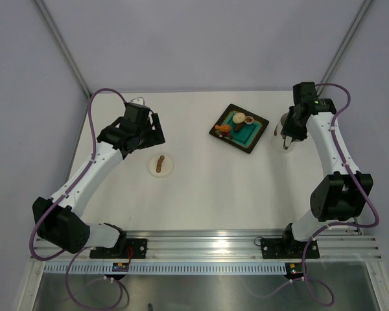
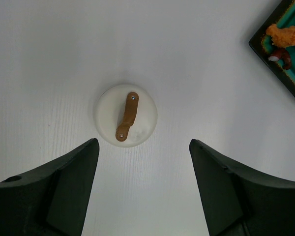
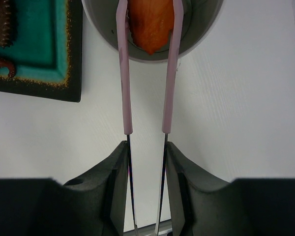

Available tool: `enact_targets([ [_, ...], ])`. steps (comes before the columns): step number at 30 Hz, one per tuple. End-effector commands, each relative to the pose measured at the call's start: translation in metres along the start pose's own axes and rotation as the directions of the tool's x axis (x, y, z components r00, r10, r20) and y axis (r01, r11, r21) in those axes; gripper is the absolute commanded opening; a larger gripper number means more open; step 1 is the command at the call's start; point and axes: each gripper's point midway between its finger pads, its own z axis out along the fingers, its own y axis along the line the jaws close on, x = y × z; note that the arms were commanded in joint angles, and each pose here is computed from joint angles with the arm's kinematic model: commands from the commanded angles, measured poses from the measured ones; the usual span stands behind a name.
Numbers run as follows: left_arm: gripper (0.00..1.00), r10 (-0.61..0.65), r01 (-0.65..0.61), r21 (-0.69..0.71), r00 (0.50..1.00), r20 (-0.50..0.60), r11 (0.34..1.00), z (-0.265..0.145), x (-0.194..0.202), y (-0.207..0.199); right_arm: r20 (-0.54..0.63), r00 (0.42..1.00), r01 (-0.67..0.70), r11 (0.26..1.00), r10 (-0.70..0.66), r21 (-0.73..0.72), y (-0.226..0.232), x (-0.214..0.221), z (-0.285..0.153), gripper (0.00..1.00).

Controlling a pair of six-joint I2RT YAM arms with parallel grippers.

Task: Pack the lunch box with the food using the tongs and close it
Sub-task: Place the fake food in the packing box.

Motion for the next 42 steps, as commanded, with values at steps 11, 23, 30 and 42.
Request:
enact_targets([
  [11,0.78,-0.007,0.004,0.047,0.998,0.063,0.999,-0.007,-0.023,-0.012,0.056,0.998,0.007,0.999,-0.005,-0.034,0.007,-0.020,-0.009,0.43],
  [23,0.78,-0.005,0.002,0.042,0.998,0.062,0.999,-0.006,-0.022,-0.011,0.071,0.997,0.004,0.999,-0.002,-0.037,0.007,-0.023,-0.013,0.29],
  [30,0.78,-0.008,0.006,0.039,0.998,0.057,0.999,-0.005,-0.020,-0.010,0.115,0.993,0.002,0.998,0.005,-0.060,0.007,-0.032,-0.034,0.15],
  [42,0.78,-0.012,0.010,0.037,0.998,0.064,0.999,-0.005,-0.021,-0.010,0.168,0.986,0.047,0.978,-0.013,-0.201,0.039,-0.035,-0.075,0.12],
])
